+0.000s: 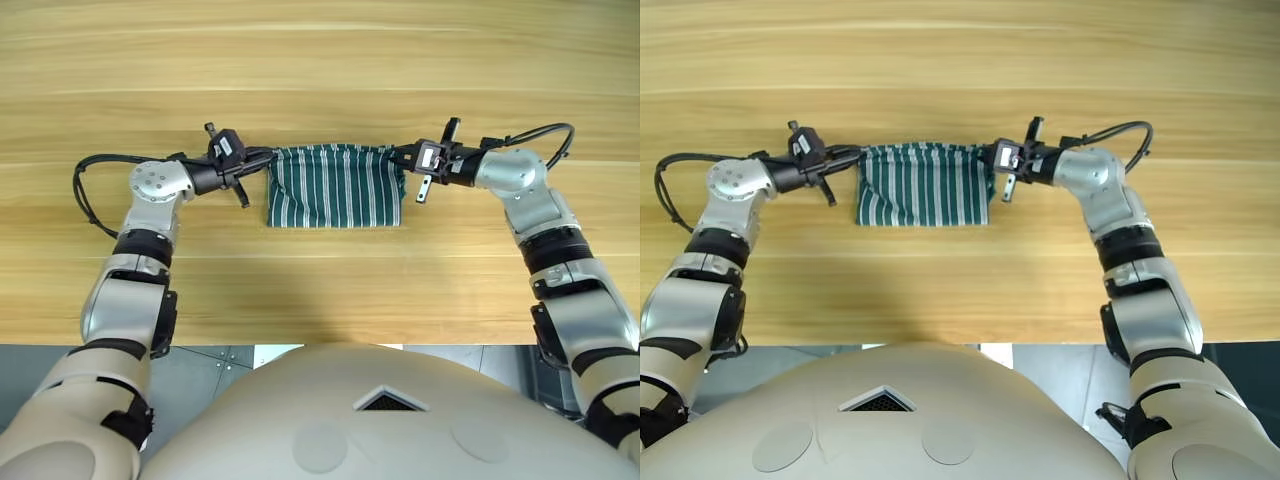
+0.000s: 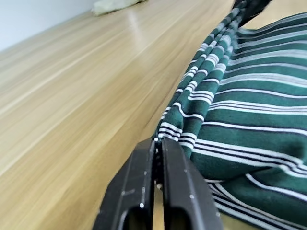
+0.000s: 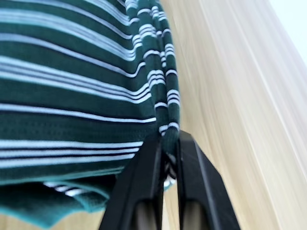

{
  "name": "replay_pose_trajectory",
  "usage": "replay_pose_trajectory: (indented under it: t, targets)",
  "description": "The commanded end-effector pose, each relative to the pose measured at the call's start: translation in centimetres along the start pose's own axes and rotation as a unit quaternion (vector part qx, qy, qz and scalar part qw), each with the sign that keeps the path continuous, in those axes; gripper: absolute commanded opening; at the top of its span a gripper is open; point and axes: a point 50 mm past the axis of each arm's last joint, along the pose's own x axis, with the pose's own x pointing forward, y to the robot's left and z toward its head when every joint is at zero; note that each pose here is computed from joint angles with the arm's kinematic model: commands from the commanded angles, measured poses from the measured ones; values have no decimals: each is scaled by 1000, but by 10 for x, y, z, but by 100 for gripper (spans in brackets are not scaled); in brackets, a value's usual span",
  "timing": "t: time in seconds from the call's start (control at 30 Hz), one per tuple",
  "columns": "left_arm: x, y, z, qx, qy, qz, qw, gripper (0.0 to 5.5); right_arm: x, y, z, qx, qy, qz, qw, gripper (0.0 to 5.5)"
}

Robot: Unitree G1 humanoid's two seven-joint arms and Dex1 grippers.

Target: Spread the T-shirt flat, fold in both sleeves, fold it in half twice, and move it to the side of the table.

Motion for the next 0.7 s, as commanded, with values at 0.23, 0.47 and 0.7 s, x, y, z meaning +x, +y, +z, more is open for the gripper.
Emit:
replay_pose_trajectory:
  t: [0.23, 0.47, 0.7]
  targets:
    - [20, 4, -9, -56, 76, 43, 995, 111, 7, 16, -35, 56, 86, 19, 995, 65]
    - [21, 31, 10, -119, 43, 112, 986, 233, -4, -31, -35, 290, -21, -135, 947, 194]
    - [16, 65, 29, -225, 0, 264, 938, 330, -21, -66, -40, 552, -173, -266, 771, 298]
